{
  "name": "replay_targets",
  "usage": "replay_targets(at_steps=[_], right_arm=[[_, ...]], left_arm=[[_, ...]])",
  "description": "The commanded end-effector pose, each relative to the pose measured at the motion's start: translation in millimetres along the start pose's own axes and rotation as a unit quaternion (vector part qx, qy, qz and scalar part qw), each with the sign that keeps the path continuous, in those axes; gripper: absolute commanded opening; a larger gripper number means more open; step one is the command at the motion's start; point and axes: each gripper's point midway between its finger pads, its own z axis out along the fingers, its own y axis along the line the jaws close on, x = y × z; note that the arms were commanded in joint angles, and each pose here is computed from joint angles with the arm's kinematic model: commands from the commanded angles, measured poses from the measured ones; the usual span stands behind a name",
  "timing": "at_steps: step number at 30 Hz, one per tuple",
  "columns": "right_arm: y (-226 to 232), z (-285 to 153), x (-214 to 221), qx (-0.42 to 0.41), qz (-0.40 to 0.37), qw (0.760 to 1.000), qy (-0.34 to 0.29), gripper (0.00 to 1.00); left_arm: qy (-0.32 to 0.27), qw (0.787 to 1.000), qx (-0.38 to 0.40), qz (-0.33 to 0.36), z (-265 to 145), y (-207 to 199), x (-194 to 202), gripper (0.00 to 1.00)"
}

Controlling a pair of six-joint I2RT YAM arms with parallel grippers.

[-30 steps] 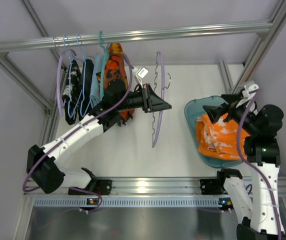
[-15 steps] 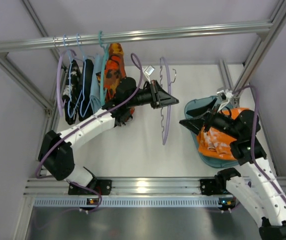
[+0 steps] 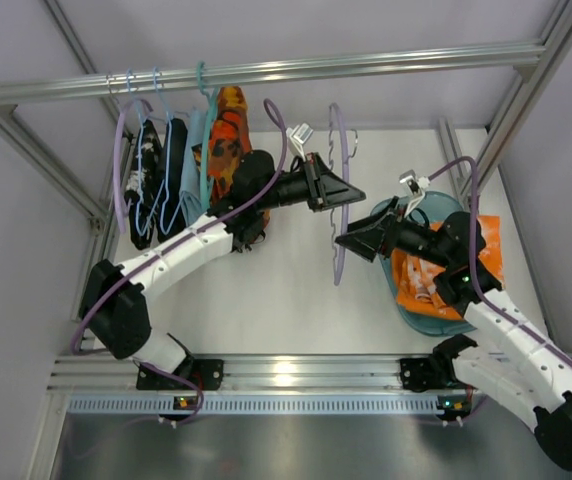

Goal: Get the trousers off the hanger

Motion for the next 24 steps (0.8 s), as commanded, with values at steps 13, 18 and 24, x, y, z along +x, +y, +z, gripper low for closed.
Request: replay_targets(at_steps=[13, 18, 24], right_arm=[[55.8, -8.1, -27.2, -0.094, 0.031, 0.995, -0.031, 0.00], [53.8, -10.0, -30.4, -0.084, 0.061, 0.994, -0.029, 0.00], [59.8, -8.3, -42.3, -0.093, 0.075, 0.992, -0.031, 0.00]], left_arm=[[-0.017, 0.993, 0.081, 0.087, 0.7, -53.3, -17.7, 0.31], [-0.001, 0.988, 0.086, 0.129, -12.9, -63.4, -10.0, 0.80], [0.000, 0.982, 0.061, 0.178, -32.6, -66.3, -9.8, 0.96]])
